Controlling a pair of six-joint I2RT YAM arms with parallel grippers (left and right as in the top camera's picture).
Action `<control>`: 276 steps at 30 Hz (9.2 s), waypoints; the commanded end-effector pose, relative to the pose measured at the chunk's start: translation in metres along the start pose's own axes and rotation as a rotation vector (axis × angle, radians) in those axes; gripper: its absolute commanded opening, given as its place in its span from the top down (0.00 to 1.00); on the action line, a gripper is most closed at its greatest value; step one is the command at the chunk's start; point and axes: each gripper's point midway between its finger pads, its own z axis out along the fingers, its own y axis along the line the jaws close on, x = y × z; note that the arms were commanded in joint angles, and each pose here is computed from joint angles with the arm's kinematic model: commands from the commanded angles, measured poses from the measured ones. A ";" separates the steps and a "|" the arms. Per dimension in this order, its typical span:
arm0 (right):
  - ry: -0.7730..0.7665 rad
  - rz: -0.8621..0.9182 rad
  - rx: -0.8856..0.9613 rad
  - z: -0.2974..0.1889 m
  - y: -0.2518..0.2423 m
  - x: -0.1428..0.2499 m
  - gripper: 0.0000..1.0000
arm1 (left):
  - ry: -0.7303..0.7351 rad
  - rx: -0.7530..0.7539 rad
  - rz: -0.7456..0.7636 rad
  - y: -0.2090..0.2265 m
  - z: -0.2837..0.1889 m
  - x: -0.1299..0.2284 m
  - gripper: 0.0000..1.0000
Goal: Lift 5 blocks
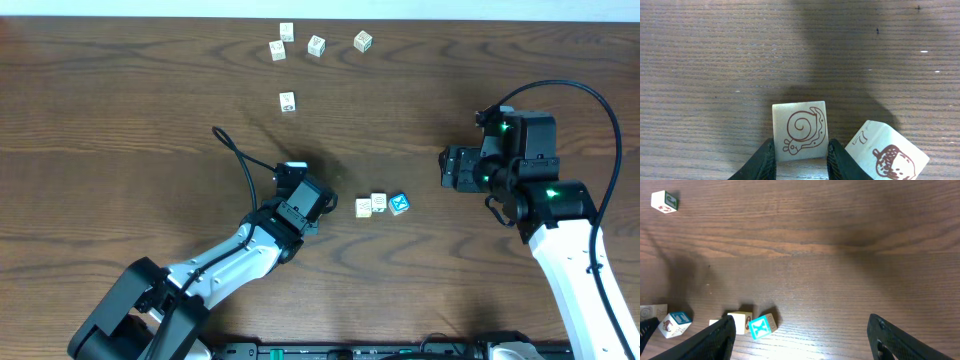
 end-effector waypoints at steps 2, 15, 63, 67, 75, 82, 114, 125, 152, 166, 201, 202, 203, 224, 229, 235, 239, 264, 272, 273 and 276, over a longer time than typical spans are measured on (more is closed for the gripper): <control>-0.014 -0.013 -0.001 -0.003 -0.001 -0.006 0.19 | 0.060 0.042 0.046 -0.006 0.000 0.019 0.93; -0.014 -0.015 -0.001 -0.003 -0.001 -0.006 0.19 | 0.061 0.092 0.137 -0.031 -0.011 0.033 0.93; -0.008 -0.014 0.000 -0.003 -0.002 -0.004 0.19 | 0.027 0.181 0.112 -0.050 -0.016 0.023 0.53; -0.008 -0.014 0.000 -0.003 -0.002 -0.004 0.19 | 0.025 0.180 0.112 -0.050 -0.017 0.023 0.52; -0.003 -0.014 0.001 -0.001 -0.002 -0.004 0.19 | -0.039 0.224 0.090 -0.055 -0.036 0.004 0.53; -0.003 -0.013 0.000 -0.001 -0.002 -0.004 0.64 | -0.177 0.191 0.046 -0.036 -0.075 -0.028 0.59; 0.277 0.024 -0.229 0.103 0.025 0.127 0.99 | -0.054 -0.093 -0.122 0.038 -0.028 -0.004 0.93; 0.300 -0.015 -0.322 0.121 0.048 0.135 0.99 | -0.055 -0.063 -0.129 0.032 -0.027 -0.006 0.93; 0.305 -0.069 -0.389 0.117 0.073 0.140 0.99 | -0.022 -0.018 -0.147 0.024 -0.027 0.000 0.93; 0.311 -0.089 -0.424 0.115 0.083 0.143 0.99 | 0.027 0.046 -0.180 0.012 -0.027 0.007 0.93; 0.253 -0.056 -0.335 0.119 0.075 0.113 0.99 | 0.039 -0.015 -0.194 0.024 -0.025 0.013 0.92; 0.259 -0.056 -0.332 0.119 0.075 0.113 0.99 | 0.039 -0.015 -0.194 0.024 -0.025 0.013 0.93; 0.258 -0.059 -0.332 0.118 0.076 0.111 0.99 | 0.039 -0.015 -0.194 0.024 -0.025 0.013 0.93; 0.120 -0.152 -0.358 0.141 0.106 0.051 0.99 | 0.038 -0.015 -0.195 0.024 -0.025 0.013 0.93; 0.164 -0.191 -0.388 0.157 0.132 0.059 0.99 | 0.038 -0.015 -0.195 0.024 -0.025 0.013 0.93; 0.175 -0.208 -0.407 0.161 0.154 0.062 0.99 | 0.038 -0.015 -0.195 0.024 -0.025 0.013 0.93; 0.217 -0.194 -0.397 0.160 0.152 0.071 0.99 | 0.038 -0.015 -0.195 0.024 -0.025 0.013 0.93; 0.327 -0.251 -0.406 0.150 0.169 0.109 0.99 | 0.039 -0.015 -0.195 0.024 -0.025 0.013 0.92; 0.330 -0.258 -0.405 0.150 0.168 0.109 0.99 | 0.039 -0.016 -0.195 0.024 -0.025 0.013 0.93; 0.328 -0.259 -0.405 0.150 0.169 0.109 0.99 | 0.039 -0.016 -0.195 0.024 -0.025 0.013 0.93; 0.326 -0.258 -0.407 0.150 0.169 0.109 0.99 | 0.039 -0.016 -0.195 0.024 -0.025 0.013 0.93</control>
